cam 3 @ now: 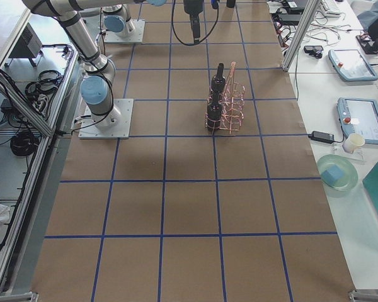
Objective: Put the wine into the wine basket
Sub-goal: 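Close the left gripper on the dark wine bottle at the far edge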
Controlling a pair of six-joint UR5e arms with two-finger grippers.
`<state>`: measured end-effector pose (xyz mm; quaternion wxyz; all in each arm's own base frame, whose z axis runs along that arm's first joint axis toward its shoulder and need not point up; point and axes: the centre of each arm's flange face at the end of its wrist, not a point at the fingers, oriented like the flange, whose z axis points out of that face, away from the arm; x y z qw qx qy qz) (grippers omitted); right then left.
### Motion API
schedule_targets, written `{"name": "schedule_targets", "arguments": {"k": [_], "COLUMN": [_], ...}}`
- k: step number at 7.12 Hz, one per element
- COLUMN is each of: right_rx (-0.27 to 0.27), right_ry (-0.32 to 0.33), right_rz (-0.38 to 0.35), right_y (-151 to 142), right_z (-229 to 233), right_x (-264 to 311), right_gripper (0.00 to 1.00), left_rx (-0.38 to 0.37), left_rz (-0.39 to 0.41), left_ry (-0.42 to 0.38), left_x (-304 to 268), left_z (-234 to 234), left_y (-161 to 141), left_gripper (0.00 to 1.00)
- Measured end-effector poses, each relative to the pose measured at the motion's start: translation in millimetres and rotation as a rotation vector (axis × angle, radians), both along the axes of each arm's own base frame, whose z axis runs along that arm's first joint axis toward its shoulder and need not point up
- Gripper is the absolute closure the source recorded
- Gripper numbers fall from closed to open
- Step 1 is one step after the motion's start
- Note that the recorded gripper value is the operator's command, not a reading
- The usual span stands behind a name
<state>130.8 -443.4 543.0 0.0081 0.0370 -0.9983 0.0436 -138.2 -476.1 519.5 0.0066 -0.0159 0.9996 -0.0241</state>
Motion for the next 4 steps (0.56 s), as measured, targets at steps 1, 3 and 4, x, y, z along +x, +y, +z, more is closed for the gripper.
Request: {"name": "schedule_targets", "arguments": {"k": [1,3,4], "right_rx": [0.000,0.000,0.000], "right_ry": [0.001,0.001,0.001], "right_rz": [0.000,0.001,0.001], "right_y": [0.1,0.2,0.3], "right_z": [0.1,0.2,0.2], "right_x": [-0.1,-0.1,-0.1], "right_gripper": [0.00,0.00,0.00], "left_rx": [0.000,-0.002,-0.012], "left_rz": [0.007,0.029,0.043], "left_ry": [-0.002,-0.034,-0.039], "left_x": [4.2,20.6,28.1], "left_z": [-0.7,0.0,4.3], "left_y": [-2.1,-7.5,-9.4], "left_gripper": [0.00,0.00,0.00]}}
